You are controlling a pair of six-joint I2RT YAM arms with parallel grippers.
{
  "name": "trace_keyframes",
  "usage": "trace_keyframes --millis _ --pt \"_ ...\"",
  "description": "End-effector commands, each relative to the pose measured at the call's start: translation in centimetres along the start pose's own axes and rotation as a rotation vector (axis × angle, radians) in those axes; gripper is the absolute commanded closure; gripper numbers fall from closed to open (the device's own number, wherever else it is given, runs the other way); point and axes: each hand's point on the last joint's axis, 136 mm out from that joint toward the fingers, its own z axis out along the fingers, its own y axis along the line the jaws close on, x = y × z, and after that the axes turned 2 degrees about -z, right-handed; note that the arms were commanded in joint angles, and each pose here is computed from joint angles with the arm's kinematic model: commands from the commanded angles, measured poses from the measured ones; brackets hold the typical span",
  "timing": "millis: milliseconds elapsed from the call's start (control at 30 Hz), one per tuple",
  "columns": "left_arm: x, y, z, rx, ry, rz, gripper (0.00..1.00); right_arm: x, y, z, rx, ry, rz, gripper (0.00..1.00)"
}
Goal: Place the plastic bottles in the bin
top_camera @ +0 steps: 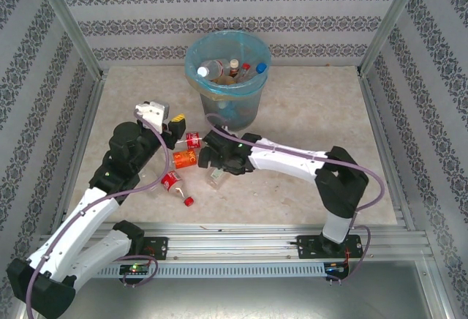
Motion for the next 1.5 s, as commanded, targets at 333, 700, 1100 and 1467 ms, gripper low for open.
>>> trace_keyframes --millis 333,700,1100,1467 --pt "-4.3 -1.4 -3.2 0.078 -0.094 -0.056 0.44 1.8 -2.7 0.8 0.140 0.059 -0.029 0.09" --pt "-3.7 -1.4 -2.5 0.082 -0.069 -0.060 0.44 1.1 -6.9 -4.8 0.240 -0.049 -0.131 0.09" --pt "-2.1 -0.1 -1.4 0.016 -0.010 0.012 0.44 0.6 -6.9 -3.8 0.271 -0.062 -0.230 0.04" --pt "-1.2 0.4 -0.7 -0.006 0.010 0.056 0.43 -0.2 -5.9 -6.4 0.161 -0.054 -0.862 0.02"
